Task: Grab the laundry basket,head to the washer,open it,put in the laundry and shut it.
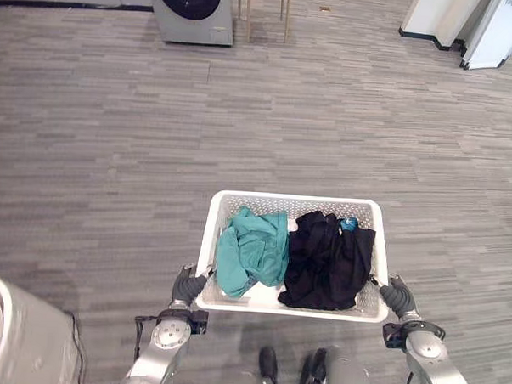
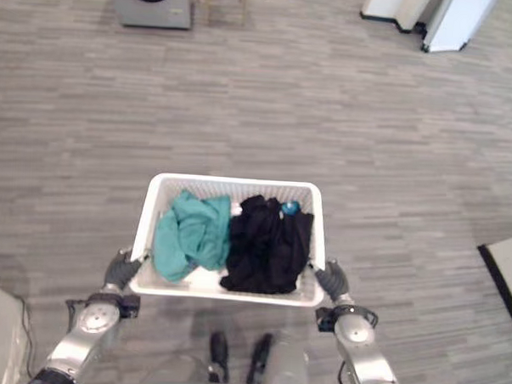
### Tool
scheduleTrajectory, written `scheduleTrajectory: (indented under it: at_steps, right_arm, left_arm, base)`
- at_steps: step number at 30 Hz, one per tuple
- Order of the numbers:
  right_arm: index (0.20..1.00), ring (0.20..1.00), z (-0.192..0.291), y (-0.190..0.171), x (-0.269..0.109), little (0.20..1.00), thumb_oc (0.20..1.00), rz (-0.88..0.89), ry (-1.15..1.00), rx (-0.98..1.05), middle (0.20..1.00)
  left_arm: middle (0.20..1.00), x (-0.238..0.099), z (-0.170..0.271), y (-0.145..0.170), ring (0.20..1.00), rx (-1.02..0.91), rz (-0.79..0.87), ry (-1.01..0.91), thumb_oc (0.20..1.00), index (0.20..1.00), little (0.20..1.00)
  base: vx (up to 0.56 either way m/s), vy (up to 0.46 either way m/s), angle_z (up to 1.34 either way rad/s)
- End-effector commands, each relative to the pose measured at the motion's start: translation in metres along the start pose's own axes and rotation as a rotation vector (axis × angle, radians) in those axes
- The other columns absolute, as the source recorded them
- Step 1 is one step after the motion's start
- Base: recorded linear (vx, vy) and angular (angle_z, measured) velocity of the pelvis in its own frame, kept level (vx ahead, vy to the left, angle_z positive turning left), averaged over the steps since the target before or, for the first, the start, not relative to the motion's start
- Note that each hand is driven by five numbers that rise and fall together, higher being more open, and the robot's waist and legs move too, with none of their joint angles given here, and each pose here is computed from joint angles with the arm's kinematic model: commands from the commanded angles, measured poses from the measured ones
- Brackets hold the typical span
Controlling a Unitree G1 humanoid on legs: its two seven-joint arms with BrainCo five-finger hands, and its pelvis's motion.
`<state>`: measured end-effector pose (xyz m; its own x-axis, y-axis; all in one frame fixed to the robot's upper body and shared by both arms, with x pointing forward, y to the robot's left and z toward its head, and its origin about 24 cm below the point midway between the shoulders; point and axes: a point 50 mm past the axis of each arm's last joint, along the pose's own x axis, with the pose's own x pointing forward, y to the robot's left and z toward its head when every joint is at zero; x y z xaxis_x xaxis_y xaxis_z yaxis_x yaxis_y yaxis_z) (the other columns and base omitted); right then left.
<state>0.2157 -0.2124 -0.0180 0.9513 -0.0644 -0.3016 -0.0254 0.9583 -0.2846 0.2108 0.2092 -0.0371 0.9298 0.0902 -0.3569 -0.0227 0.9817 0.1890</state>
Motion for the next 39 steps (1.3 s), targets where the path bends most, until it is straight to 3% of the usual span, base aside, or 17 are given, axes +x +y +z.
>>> scheduleTrajectory:
  at_steps: [1,11,22,29,39]
  right_arm:
    - [0.200,0.200,0.035,0.003,0.006,0.200,0.200,0.063,-0.201,0.149,0.200]
    - [0.200,0.200,0.029,-0.007,0.002,0.200,0.200,0.019,-0.190,0.142,0.200]
    - [0.200,0.200,0.030,-0.007,0.007,0.200,0.200,-0.008,-0.186,0.139,0.200]
    - [0.200,0.200,0.045,0.006,0.015,0.200,0.200,0.054,-0.224,0.175,0.200]
    - [0.200,0.200,0.039,0.003,0.009,0.200,0.200,0.056,-0.208,0.206,0.200]
  left_arm:
    - [0.200,-0.008,0.013,0.003,0.200,-0.099,0.002,-0.092,0.200,0.200,0.200]
    - [0.200,-0.011,-0.001,-0.008,0.200,-0.145,-0.017,-0.044,0.200,0.200,0.200]
    - [0.200,-0.013,-0.003,-0.012,0.200,-0.122,-0.049,-0.031,0.200,0.200,0.200]
    - [0.200,-0.014,-0.001,0.006,0.200,-0.110,0.008,-0.039,0.200,0.200,0.200]
    - [0.200,-0.017,-0.011,0.016,0.200,-0.126,0.068,-0.006,0.200,0.200,0.200]
  base:
    - [0.52,-0.083,0.32]
    - [0.39,-0.142,0.66]
    - [0.38,0.034,-0.27]
    - [0.34,0.012,-0.64]
    - [0.43,-0.232,0.41]
